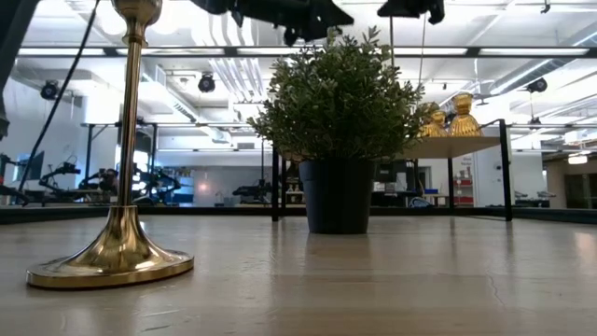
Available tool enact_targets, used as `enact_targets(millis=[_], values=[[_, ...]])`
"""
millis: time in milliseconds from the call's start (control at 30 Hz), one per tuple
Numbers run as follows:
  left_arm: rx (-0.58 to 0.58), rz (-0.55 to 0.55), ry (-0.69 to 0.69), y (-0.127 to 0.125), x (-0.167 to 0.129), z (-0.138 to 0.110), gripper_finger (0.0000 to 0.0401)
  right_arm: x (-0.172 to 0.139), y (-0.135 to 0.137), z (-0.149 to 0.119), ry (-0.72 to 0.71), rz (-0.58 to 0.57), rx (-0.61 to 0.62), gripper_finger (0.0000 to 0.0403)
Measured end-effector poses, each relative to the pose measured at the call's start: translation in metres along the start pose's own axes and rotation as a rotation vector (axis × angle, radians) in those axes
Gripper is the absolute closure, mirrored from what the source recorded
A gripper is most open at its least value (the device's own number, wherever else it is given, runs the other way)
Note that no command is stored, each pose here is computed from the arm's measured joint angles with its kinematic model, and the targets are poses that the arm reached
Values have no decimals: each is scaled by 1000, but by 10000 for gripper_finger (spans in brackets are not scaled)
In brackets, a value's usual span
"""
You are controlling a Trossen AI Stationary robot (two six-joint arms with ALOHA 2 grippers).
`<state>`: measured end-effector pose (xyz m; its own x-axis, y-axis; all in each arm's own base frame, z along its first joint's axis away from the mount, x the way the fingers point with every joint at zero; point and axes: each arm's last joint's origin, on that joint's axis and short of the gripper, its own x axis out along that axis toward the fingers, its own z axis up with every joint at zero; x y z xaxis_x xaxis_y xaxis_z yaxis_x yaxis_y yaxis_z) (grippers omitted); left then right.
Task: Pick & Place candle stick holders
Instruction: Put the large top left golden candle holder on the shelf
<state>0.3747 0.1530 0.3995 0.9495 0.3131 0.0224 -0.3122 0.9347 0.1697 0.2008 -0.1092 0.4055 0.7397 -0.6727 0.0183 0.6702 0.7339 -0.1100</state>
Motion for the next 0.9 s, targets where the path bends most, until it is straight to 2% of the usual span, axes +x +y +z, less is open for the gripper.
enact_targets(millis=[167, 267, 567, 733, 900], values=[[10, 2, -25, -3, -14, 15, 151, 12, -24, -6, -30, -55, 30, 394], [15, 22, -14, -3, -19, 15, 151, 25, -34, -18, -9, -87, 55, 394], [41, 113, 8, 0, -36, 20, 151, 64, -50, -51, 83, -161, 74, 394], [49, 166, 22, 2, -49, 29, 151, 68, -59, -58, 95, -198, 94, 394], [68, 241, 0, 6, -69, 47, 152, 61, -64, -66, 21, -227, 137, 394]])
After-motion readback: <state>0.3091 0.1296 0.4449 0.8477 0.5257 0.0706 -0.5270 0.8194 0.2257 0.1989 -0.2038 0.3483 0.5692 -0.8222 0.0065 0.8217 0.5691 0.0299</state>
